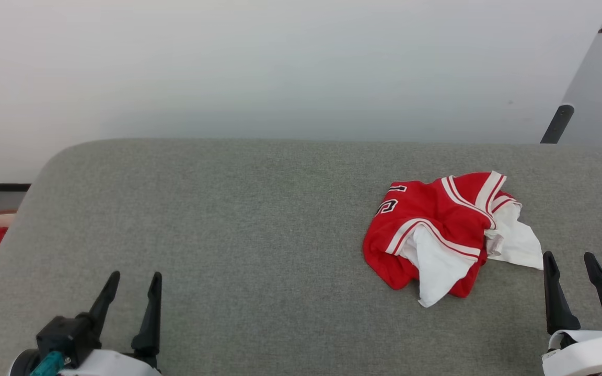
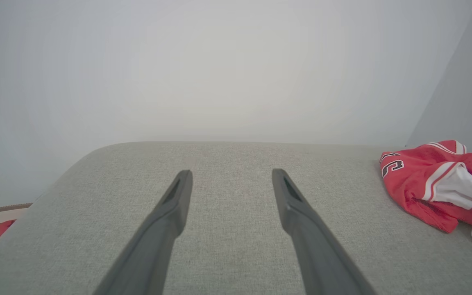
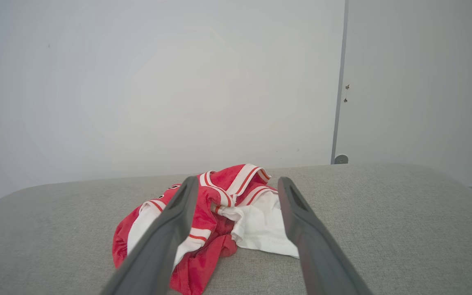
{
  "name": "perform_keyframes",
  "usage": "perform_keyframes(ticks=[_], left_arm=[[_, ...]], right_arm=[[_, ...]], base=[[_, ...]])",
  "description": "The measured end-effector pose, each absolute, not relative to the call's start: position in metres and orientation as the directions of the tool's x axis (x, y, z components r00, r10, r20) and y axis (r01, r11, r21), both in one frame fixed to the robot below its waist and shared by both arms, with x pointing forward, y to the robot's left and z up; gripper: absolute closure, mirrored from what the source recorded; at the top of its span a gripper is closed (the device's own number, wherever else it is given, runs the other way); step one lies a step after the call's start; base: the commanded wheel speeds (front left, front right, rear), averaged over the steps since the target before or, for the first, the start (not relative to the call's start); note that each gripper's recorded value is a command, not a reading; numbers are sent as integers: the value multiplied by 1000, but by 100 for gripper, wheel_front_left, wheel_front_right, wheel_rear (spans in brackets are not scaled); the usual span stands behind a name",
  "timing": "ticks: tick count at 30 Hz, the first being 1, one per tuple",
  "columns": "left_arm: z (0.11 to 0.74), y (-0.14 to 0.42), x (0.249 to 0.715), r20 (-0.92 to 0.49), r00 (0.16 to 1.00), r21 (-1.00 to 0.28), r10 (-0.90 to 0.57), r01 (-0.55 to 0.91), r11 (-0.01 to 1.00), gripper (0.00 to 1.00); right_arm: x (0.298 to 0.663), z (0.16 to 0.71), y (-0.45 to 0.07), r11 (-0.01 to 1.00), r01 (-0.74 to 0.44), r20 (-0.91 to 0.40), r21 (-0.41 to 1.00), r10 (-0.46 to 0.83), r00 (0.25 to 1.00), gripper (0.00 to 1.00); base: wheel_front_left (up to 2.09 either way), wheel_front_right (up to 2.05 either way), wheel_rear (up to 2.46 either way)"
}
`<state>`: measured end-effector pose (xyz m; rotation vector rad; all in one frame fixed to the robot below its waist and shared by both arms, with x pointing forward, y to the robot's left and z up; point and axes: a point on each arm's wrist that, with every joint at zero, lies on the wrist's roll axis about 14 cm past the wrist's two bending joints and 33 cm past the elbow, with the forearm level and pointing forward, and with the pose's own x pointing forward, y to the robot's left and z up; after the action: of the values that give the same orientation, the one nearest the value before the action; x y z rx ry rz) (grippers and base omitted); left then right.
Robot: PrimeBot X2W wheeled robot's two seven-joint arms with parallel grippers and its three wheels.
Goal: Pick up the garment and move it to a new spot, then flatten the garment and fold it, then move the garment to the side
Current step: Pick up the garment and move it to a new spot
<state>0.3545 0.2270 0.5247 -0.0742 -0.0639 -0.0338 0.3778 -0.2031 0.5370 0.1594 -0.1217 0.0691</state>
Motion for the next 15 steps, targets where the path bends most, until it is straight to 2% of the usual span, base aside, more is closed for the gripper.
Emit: perform_keyframes(ticks=[15], left_arm=[[513, 226, 346, 48, 999, -74, -17, 21, 997, 0]], right_arm=[[374, 529, -204, 981, -58, 113, 184, 37, 993, 0]], base=[[0, 0, 0]])
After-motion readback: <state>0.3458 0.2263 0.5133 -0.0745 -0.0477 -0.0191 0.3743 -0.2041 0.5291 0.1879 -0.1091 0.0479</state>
